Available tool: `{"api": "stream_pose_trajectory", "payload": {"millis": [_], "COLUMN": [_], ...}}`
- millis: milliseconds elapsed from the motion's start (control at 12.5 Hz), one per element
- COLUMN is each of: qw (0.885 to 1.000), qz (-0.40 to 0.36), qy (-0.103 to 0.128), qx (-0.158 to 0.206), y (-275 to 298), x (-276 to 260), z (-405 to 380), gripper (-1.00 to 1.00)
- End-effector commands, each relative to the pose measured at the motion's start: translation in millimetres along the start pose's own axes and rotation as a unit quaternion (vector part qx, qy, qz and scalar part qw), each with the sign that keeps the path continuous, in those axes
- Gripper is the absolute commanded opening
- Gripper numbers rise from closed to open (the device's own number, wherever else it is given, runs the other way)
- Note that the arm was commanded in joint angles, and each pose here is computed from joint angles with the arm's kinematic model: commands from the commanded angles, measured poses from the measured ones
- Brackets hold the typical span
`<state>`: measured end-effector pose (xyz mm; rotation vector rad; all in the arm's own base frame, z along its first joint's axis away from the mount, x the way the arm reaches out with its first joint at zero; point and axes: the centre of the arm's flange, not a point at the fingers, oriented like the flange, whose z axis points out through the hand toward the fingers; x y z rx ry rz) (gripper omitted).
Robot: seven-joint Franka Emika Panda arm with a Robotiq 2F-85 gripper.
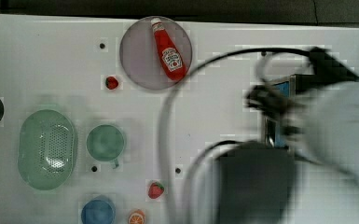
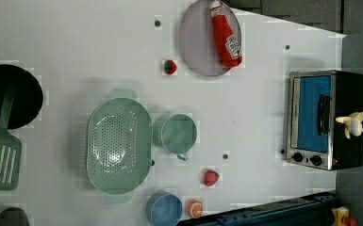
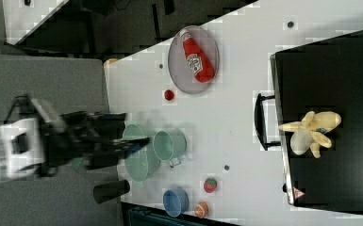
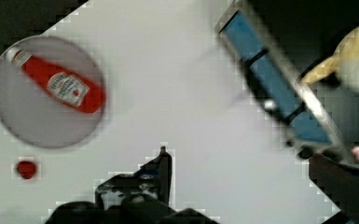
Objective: Pick banana from table and place on oven.
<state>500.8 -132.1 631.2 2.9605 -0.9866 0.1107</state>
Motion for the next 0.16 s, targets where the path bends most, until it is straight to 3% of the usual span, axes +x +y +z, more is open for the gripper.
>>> {"api": "stream_pose_trajectory", "payload": {"millis": [80,160], "qw": [0.992,0.99], "qz": [0.124,0.141], "qy": [-0.025,-0.026], "qx": [-0.015,-0.016], "y": [-49.9,-56.3], "x": [-24.3,-31.5], "z": [12.2,8.7], "gripper": [1.0,1.0]}}
